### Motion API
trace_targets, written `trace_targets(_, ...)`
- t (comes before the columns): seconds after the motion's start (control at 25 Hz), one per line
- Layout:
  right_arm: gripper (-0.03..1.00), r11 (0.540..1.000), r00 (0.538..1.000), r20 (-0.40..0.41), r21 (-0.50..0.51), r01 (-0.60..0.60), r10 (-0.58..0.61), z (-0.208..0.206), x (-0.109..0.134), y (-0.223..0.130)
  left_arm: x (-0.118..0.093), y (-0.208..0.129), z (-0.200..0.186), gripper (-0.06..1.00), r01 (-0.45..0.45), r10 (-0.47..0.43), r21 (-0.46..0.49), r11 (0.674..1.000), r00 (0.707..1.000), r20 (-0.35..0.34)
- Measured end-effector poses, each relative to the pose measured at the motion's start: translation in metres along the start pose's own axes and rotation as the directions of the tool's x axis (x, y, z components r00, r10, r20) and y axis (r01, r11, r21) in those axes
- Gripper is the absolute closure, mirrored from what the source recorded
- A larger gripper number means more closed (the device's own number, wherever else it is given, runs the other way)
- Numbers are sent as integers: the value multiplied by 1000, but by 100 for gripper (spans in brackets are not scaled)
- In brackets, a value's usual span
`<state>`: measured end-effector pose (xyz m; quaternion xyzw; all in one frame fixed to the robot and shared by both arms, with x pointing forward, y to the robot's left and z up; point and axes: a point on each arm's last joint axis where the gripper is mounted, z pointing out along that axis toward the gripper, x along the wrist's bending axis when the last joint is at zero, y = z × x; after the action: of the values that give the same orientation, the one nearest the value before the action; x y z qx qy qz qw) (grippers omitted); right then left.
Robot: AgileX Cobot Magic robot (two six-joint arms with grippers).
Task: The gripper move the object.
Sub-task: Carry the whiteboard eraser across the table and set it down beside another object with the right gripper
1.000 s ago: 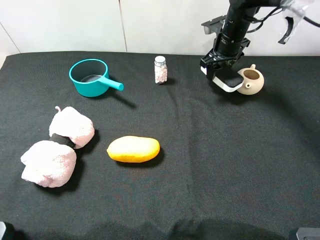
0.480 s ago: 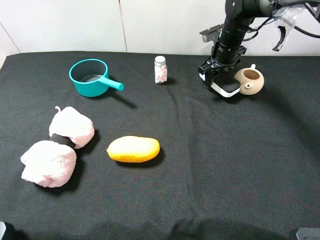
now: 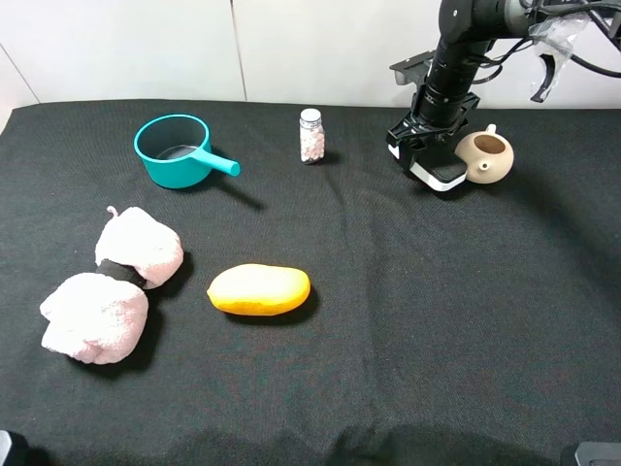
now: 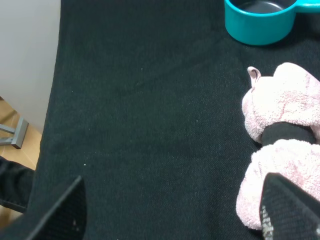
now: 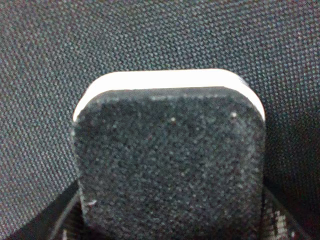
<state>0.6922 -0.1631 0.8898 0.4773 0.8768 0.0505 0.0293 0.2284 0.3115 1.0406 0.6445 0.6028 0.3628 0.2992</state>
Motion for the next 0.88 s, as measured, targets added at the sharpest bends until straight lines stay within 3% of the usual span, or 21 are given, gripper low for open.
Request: trace_targets(0.88, 51, 1000, 1000, -9, 4, -12, 12, 9, -3, -1, 0, 0, 0, 18, 0, 0, 0, 1000, 1000, 0)
